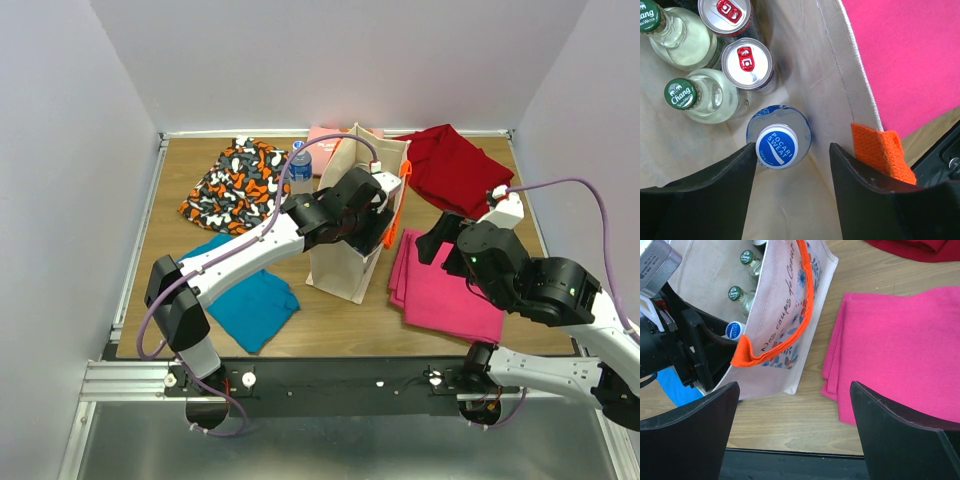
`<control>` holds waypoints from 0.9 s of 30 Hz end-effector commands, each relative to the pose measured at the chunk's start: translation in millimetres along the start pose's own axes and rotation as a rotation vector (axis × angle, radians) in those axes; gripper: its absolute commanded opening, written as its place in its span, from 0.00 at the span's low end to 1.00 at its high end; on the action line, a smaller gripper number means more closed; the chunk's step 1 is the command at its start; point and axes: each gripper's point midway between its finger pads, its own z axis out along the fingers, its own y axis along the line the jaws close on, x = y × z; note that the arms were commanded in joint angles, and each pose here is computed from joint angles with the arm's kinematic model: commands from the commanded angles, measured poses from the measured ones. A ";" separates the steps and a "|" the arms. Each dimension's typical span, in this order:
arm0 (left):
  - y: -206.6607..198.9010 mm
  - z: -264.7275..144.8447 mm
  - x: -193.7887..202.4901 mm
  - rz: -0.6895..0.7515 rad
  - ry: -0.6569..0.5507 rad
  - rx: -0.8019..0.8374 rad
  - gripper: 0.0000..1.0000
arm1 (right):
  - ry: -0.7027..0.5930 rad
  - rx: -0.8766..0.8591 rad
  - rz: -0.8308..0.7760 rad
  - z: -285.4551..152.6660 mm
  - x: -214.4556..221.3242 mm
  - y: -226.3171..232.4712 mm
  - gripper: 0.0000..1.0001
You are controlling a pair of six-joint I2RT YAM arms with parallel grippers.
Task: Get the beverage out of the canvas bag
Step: Take out the drink from the canvas bag.
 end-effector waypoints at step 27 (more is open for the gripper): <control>-9.1 -16.4 -12.0 0.032 -0.005 0.021 0.00 | -0.007 0.024 0.008 -0.2 4.0 -9.7 1.00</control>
